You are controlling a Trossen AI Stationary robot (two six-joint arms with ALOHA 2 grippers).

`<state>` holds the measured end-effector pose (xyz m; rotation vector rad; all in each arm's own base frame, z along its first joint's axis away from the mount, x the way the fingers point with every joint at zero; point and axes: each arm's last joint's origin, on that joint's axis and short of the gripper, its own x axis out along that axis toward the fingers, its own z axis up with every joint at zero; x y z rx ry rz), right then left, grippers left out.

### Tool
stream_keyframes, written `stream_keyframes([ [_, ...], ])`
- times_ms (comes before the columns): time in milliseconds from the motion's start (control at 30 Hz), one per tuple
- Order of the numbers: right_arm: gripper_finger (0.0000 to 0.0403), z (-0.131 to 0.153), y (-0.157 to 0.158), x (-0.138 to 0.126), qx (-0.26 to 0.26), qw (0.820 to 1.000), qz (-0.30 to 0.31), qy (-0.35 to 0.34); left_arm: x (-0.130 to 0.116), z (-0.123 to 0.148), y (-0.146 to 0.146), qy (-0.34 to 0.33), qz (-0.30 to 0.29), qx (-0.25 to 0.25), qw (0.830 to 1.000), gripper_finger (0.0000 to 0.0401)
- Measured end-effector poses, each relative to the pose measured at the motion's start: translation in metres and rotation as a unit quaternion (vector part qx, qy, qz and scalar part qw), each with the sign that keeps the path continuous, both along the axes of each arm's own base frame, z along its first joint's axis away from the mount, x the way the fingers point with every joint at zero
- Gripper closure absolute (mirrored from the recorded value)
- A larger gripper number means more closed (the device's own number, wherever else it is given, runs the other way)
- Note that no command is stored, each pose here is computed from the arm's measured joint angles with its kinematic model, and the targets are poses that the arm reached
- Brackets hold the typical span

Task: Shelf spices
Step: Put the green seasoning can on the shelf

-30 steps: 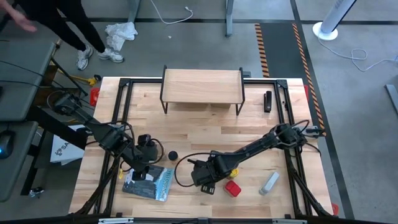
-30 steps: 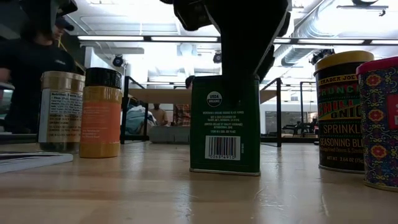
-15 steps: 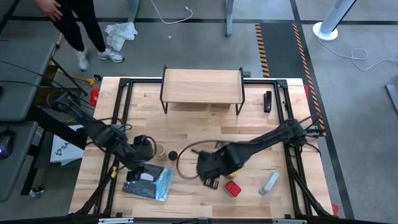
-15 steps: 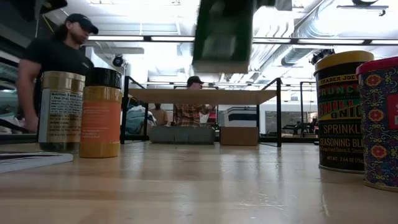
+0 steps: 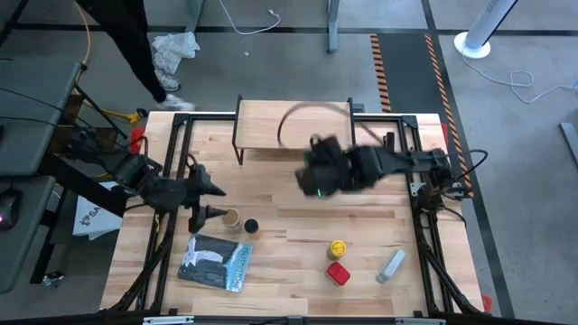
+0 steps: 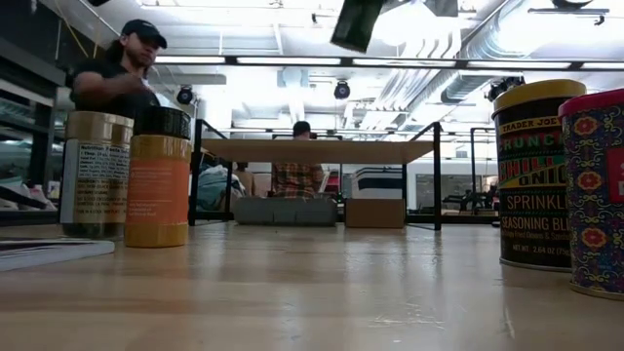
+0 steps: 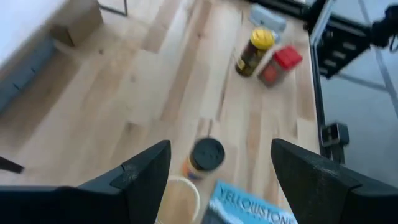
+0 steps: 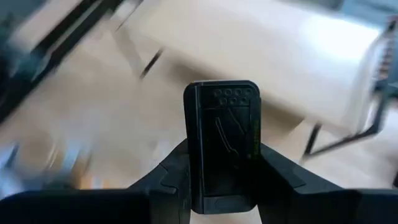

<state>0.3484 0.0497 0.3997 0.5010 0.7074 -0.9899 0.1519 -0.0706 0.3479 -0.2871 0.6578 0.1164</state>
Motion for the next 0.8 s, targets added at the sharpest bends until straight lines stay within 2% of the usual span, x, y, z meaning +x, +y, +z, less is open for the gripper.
stream_keyframes([
  [167, 0.0292, 0.000, -0.083, 0.001, -0.014, 0.996, -0.078, 0.034, 0.003, 0.006, 0.012, -0.027, 0.023, 0.002, 0.999, 0.0128],
  [333, 0.0292, -0.003, -0.168, -0.017, 0.067, 0.989, -0.117, 0.067, 0.007, 0.009, 0.018, -0.045, 0.041, -0.003, 0.998, 0.0128],
  [433, 0.0292, -0.006, -0.203, -0.029, 0.088, 0.983, -0.138, 0.079, 0.009, 0.010, 0.021, -0.049, 0.056, -0.009, 0.997, 0.0128],
  [633, 0.0292, -0.014, -0.240, -0.043, 0.133, 0.977, -0.143, 0.086, 0.012, 0.013, 0.027, -0.071, 0.088, -0.008, 0.994, 0.0128],
  [800, 0.0292, -0.022, -0.245, -0.038, 0.158, 0.974, -0.134, 0.091, 0.014, 0.014, 0.032, -0.080, 0.111, -0.003, 0.991, 0.0128],
])
